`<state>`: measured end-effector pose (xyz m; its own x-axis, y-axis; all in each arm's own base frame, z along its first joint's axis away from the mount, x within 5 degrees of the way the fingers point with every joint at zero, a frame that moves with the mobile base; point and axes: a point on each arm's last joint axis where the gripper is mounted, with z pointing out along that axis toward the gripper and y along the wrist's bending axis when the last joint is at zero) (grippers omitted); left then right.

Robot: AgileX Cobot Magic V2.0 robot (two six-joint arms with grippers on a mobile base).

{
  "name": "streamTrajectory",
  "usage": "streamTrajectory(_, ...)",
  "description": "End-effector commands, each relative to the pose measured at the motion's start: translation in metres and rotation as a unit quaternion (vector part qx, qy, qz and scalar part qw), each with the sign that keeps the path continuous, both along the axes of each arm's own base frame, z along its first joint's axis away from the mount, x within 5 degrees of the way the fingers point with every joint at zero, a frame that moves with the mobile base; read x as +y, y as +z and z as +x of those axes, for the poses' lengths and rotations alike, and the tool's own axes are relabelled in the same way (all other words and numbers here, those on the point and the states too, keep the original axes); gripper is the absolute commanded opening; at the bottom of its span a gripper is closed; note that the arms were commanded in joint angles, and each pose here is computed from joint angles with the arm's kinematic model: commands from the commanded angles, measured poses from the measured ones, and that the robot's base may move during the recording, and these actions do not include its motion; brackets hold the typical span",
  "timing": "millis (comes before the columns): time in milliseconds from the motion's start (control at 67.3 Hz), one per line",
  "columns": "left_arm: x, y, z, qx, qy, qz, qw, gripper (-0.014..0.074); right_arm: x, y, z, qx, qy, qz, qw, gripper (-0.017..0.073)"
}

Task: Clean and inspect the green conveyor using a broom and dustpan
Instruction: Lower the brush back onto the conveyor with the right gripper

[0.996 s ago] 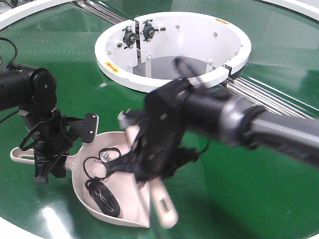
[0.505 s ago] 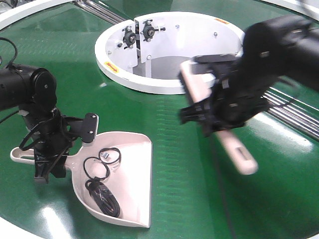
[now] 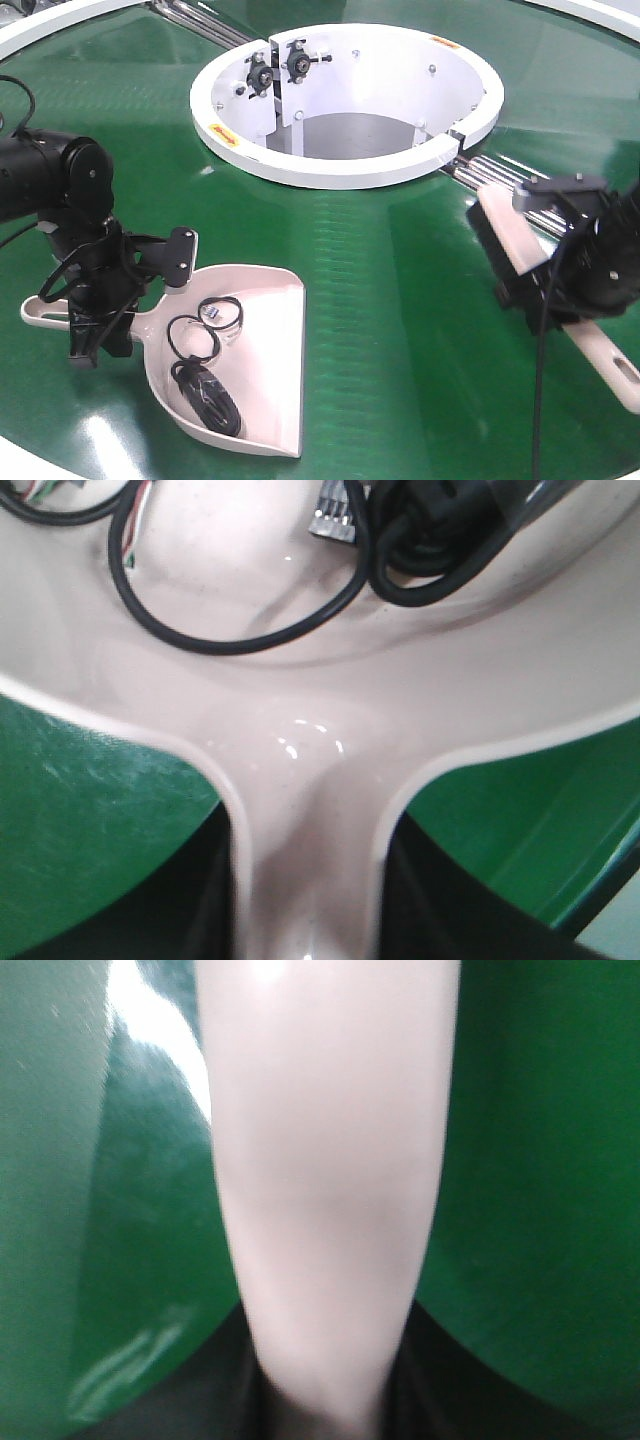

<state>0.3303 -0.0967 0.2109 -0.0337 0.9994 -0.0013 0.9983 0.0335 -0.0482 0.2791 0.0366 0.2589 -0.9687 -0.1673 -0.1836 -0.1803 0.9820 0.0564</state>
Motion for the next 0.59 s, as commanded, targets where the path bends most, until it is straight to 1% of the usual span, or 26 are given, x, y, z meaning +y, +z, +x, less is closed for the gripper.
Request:
streamTrajectory(0,-0.003,0.023,-0.001,-0.035,0.01,-0.02,0.999,-0.0006,-0.002,0.011,-0.002,-0.043,0.008,0.007,0.999,-0.0002)
streamTrajectory(149,-0.003,0.023,-0.001,-0.035,0.01,-0.02,0.999,-0.0006,0.0,-0.001,-0.004,-0.026,0.0,0.017,1.0,-0.0002)
streamTrajectory(268,-0.003,0.023,-0.001,-0.035,0.01,-0.02,0.999,-0.0006,0.0,-0.015,-0.004,0.015,0.001,0.014,1.0,-0.0002)
streamTrajectory(431,-0.003,0.023,-0.001,-0.036,0.01,-0.02,0.999,-0.0006,0.002,-0.025,0.0,0.035,-0.002,0.021,0.999,-0.0002)
streamTrajectory(580,-0.003,0.023,-0.001,-0.035,0.01,-0.02,0.999,-0.0006,0.002,-0.037,0.002,0.069,-0.001,0.018,0.997,-0.0002)
